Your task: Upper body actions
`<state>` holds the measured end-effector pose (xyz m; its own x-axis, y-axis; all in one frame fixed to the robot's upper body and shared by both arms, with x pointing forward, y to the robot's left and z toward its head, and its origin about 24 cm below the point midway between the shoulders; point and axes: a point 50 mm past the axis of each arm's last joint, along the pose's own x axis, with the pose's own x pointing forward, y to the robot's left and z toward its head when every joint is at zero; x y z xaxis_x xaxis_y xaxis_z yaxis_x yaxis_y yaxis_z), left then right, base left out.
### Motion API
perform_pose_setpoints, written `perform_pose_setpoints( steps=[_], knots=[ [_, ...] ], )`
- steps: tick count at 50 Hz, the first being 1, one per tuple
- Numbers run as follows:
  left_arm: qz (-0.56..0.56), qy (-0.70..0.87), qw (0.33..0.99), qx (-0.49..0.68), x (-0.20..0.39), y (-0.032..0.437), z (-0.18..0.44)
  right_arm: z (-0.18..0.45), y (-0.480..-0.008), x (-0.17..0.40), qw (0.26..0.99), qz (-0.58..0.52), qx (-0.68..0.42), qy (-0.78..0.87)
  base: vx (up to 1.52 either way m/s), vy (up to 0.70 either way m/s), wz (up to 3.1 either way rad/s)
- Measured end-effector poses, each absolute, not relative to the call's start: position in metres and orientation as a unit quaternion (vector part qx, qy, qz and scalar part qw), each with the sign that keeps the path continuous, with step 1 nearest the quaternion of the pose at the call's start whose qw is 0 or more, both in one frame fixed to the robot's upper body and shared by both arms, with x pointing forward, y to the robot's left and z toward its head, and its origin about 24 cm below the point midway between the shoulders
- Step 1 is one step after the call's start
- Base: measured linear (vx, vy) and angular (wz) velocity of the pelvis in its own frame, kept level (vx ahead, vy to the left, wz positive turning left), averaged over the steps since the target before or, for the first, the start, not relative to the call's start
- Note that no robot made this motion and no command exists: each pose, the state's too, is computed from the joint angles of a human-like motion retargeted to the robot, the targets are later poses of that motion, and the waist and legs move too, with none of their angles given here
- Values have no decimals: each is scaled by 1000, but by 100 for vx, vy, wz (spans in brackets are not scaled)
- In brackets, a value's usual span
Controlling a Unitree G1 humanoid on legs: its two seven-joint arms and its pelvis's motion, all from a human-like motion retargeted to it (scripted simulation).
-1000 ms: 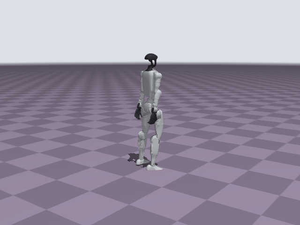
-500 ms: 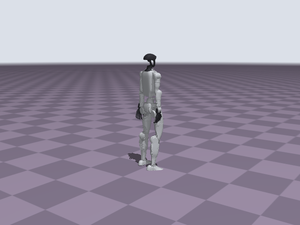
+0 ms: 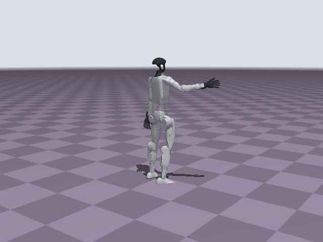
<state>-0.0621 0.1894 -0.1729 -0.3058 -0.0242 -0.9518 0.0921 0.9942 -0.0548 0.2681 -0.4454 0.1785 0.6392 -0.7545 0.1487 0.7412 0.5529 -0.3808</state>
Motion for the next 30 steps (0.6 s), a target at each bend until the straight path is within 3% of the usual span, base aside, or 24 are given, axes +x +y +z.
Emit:
perform_pose_setpoints(
  steps=[4,8,15,18,20,23,30],
  knots=[
    [-35,811,584,0,-67,187,-172,312,-394,285,781,-444,-396,-190,-2,6,-20],
    [-39,809,586,27,-63,195,-172,403,-315,261,610,-467,-493,-408,0,5,-88],
    [-68,792,599,92,-44,213,-173,456,-193,177,236,-439,-524,-691,0,3,-15],
    [-68,783,610,102,-34,216,-173,463,-187,166,164,-458,-488,-725,8,-3,14],
    [-69,776,619,101,-27,214,-174,469,-197,167,145,-473,-489,-718,7,-3,22],
    [-72,766,632,92,-16,207,-176,479,-236,176,190,-519,-512,-658,4,-1,27],
    [-52,772,631,56,-22,199,-177,449,-371,203,425,-641,-430,-472,5,0,10]
  ],
)
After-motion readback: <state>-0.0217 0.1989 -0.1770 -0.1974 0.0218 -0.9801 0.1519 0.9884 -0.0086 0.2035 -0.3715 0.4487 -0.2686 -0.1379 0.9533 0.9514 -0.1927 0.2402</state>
